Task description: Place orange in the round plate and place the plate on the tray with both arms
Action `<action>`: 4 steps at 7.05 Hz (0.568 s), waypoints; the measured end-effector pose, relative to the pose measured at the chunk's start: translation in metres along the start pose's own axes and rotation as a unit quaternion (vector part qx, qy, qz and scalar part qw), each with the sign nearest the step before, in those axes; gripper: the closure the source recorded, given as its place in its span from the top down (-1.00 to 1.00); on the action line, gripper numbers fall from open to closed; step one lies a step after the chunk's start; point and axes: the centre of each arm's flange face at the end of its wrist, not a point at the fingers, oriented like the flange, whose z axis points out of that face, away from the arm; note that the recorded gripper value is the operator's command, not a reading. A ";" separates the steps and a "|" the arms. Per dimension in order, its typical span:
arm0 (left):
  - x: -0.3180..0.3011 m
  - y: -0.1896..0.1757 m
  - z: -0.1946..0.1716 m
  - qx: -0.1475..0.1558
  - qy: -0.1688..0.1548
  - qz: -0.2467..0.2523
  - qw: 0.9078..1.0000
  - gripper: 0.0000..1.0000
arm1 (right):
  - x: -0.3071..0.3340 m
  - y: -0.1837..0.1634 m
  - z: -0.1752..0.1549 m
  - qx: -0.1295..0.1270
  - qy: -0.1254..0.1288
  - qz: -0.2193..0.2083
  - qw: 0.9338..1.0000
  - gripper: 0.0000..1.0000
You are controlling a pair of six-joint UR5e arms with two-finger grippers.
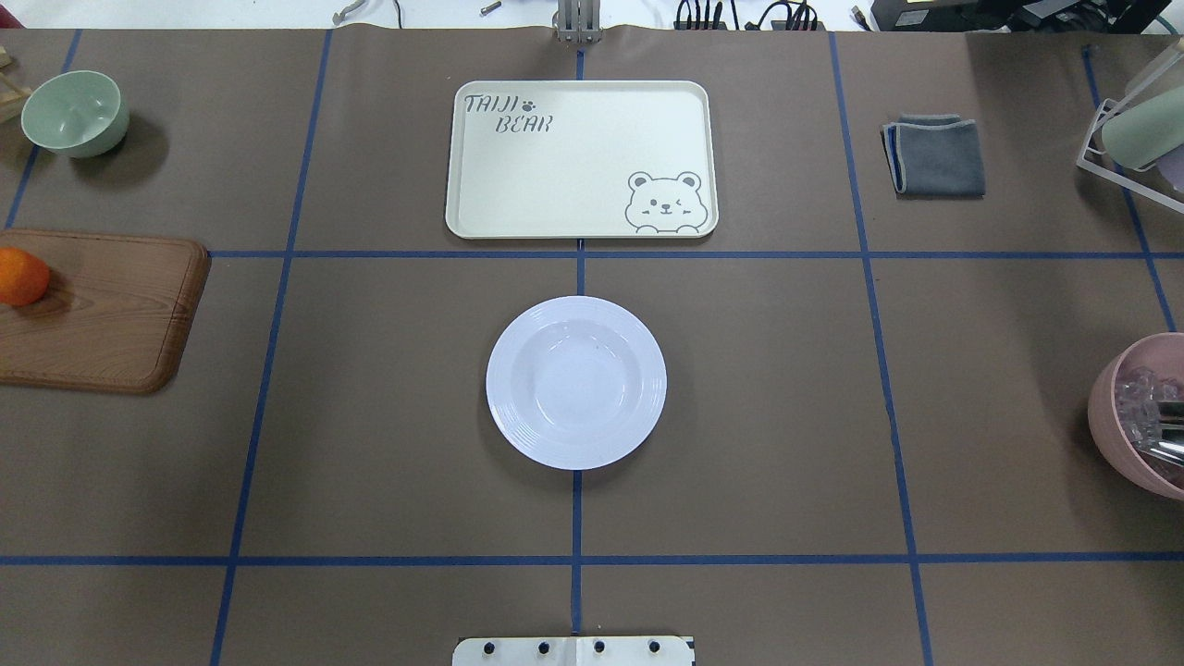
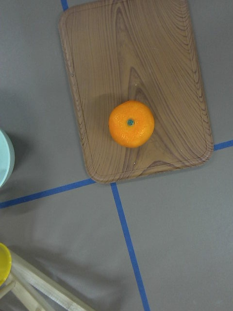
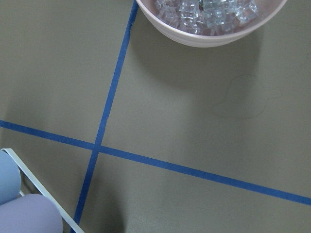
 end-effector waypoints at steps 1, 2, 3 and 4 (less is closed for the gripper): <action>0.003 -0.001 -0.002 0.006 -0.001 -0.005 1.000 0.96 | 0.002 0.003 0.003 -0.001 0.000 0.001 1.000 1.00; 0.006 0.002 -0.003 0.014 0.000 -0.001 1.000 0.96 | 0.003 0.004 0.004 0.000 0.000 0.002 1.000 1.00; 0.005 0.007 -0.001 0.017 0.000 0.000 1.000 0.96 | 0.003 0.004 0.004 0.001 0.000 0.002 1.000 1.00; 0.002 0.014 0.003 0.016 0.001 -0.005 1.000 0.96 | 0.002 0.004 0.003 0.002 0.000 0.002 1.000 1.00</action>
